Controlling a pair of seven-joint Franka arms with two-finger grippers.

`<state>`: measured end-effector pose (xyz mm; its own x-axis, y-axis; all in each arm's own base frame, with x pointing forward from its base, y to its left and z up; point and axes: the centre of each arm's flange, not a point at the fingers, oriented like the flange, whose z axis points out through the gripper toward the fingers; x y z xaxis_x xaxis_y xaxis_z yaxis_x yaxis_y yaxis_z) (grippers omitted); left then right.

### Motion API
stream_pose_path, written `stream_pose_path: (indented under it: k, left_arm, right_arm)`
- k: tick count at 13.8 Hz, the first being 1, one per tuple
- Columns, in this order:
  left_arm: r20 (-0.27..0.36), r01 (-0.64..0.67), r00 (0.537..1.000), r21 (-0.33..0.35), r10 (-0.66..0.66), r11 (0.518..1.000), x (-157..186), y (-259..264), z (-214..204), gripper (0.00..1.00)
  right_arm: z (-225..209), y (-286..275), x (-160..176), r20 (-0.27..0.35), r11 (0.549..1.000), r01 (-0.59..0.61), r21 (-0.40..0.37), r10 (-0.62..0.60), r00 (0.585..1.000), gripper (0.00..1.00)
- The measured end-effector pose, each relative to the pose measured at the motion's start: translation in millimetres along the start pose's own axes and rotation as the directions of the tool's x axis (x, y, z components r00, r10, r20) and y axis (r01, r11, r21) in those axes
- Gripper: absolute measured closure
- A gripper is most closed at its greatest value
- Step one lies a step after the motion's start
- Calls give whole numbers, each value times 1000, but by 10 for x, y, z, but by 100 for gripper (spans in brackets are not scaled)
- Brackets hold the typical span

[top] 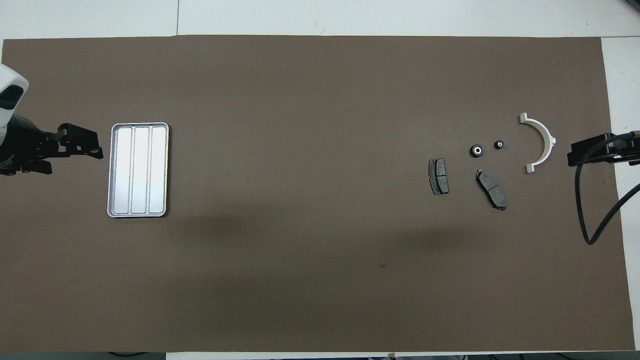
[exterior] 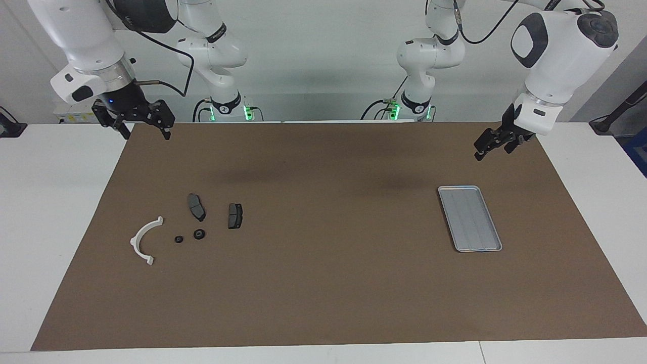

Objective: Place bearing gear from tray to pile

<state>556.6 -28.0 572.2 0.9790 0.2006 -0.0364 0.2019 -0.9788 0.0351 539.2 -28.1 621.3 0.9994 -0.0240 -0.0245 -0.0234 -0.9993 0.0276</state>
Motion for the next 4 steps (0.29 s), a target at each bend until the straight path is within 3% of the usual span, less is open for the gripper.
stream_pose_path:
  k: [4]
  left_arm:
    - [-8,-1,1000,-2,0,1000,-25,-3,-50,0]
  right_arm:
    - [3,34,-2,1,1000,-6,0,6,1000,0]
